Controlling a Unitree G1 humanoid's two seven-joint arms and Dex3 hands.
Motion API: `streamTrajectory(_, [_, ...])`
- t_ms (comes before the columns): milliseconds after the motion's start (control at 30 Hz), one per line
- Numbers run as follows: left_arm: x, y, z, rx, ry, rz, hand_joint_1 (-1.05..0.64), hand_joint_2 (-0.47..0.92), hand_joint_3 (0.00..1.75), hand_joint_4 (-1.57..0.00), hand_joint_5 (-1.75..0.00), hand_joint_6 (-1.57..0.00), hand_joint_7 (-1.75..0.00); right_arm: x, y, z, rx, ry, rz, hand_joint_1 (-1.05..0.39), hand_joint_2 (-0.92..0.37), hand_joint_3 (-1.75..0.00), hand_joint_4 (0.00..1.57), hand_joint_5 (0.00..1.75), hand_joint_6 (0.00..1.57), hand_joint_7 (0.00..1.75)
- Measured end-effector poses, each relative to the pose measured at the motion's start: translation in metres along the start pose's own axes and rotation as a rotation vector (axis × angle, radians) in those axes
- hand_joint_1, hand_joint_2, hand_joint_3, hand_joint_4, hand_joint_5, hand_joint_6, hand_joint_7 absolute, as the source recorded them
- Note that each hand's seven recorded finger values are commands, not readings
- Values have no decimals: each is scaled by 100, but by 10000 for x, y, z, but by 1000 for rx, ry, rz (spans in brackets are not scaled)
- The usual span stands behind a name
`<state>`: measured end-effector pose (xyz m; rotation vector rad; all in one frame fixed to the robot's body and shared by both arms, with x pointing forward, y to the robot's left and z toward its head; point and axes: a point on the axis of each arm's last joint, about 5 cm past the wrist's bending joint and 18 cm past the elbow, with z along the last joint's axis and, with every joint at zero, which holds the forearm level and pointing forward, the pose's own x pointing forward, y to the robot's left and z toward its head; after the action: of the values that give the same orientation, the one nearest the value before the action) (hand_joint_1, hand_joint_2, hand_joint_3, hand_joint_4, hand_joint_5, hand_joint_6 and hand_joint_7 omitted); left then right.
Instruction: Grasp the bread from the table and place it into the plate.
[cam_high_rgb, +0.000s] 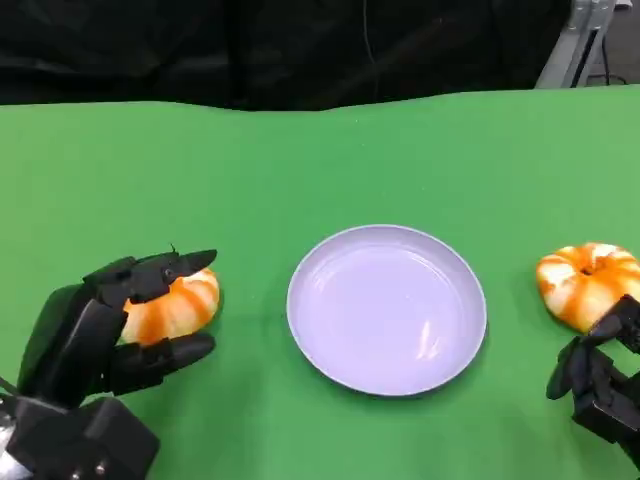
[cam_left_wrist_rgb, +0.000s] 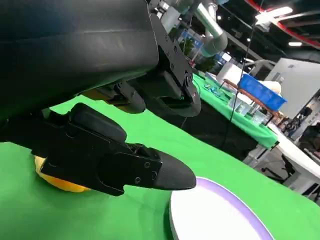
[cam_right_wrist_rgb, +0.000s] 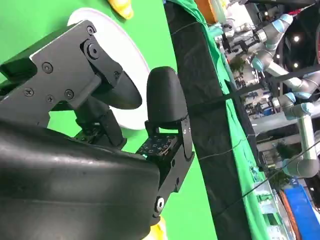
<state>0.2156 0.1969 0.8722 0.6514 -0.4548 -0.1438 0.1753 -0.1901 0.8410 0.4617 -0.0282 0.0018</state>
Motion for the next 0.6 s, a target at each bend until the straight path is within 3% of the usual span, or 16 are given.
streamTrajectory(600, [-10, -19, -2, 11, -16, -9, -75, 92, 21, -52, -12, -67, 0, 0, 0, 0, 0, 0, 0, -5, -38, -145, 92, 175, 77, 165])
